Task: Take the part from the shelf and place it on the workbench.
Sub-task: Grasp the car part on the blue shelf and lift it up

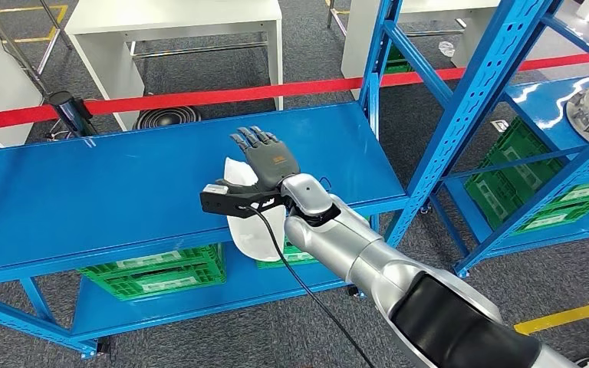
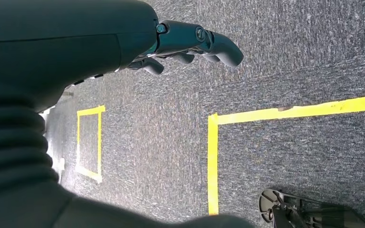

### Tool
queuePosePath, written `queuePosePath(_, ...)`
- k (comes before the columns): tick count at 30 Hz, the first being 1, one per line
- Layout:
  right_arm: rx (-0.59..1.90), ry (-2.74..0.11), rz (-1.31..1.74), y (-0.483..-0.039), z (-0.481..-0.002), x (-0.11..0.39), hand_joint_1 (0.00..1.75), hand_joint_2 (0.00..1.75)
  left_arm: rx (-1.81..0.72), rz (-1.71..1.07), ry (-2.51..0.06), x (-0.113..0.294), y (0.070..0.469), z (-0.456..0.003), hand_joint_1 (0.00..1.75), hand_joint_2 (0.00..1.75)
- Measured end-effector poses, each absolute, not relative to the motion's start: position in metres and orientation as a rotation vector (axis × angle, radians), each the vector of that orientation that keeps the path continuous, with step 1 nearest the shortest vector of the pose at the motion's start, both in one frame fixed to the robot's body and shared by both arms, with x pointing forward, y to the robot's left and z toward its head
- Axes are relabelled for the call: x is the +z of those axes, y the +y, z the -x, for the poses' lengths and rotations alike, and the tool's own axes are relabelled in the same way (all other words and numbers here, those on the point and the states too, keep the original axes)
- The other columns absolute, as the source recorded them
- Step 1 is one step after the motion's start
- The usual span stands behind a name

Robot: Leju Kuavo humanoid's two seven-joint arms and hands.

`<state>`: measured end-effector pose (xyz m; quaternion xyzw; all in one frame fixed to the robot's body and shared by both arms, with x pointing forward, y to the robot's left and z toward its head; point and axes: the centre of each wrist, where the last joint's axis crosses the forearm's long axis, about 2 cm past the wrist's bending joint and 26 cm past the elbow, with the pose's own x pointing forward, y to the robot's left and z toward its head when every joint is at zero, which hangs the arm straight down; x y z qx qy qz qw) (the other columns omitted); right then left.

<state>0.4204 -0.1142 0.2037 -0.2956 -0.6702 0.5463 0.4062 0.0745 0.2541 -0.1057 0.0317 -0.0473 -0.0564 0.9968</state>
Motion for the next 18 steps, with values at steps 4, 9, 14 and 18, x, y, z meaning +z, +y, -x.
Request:
queuePosePath(4, 1.387, -1.688, 0.737, -0.113, -0.419, 0.202, 0.00, 0.00, -0.116, -0.064, -0.091, -0.106, 0.254, -0.075, 0.00, 0.00)
queuePosePath(9, 1.426, -1.683, 0.700, -0.110, -0.418, 0.201, 0.00, 0.00, -0.126, -0.066, -0.091, -0.106, 0.254, -0.076, 0.00, 0.00)
queuePosePath(14, 1.450, -1.677, 0.672, -0.103, -0.416, 0.201, 0.00, 0.00, -0.123, -0.067, -0.095, -0.105, 0.255, -0.077, 0.00, 0.00)
queuePosePath(18, 1.461, -1.674, 0.655, -0.097, -0.414, 0.201, 0.00, 0.00, -0.116, -0.068, -0.096, -0.105, 0.255, -0.077, 0.00, 0.00)
